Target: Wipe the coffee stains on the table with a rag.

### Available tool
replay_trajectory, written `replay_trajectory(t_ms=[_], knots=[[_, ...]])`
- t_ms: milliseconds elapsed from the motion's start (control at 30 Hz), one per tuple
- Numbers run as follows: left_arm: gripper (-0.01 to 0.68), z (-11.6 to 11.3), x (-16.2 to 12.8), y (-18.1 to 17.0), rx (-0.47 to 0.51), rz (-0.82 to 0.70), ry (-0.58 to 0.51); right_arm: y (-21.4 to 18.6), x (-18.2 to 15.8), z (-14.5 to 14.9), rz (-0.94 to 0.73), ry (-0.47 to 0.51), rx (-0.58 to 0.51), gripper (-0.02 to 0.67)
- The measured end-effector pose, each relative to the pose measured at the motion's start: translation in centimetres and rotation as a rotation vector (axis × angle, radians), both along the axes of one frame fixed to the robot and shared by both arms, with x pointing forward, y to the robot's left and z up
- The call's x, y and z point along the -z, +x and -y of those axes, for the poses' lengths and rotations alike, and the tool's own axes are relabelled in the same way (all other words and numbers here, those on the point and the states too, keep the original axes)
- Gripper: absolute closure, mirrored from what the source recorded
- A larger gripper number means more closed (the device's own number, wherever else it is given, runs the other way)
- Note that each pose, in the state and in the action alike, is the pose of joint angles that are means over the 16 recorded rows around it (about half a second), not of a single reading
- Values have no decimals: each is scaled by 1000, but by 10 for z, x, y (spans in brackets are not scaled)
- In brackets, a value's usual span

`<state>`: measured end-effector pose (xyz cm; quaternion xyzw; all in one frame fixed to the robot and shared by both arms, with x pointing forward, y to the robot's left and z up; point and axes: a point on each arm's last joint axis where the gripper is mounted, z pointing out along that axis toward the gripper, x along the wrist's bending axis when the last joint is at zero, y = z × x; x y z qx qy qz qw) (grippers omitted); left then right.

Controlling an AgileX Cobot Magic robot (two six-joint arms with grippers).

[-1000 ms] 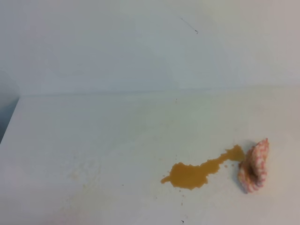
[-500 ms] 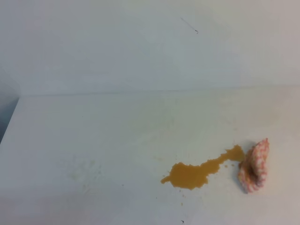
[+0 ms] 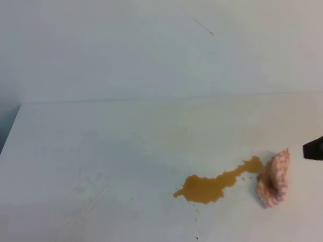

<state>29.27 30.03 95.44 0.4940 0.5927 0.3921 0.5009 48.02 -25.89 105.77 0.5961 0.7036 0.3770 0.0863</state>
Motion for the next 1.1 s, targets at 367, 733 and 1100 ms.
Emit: replay_trajectory(t_ms=[367,733,1100], knots=[[673,0,0,0,0,0,0,42,68,-43,-179,-133,-57,348],[673,0,0,0,0,0,0,83,114,-61,-288,-326,-4,351],[673,0,0,0,0,0,0,113,140,-68,-365,-372,0,507]])
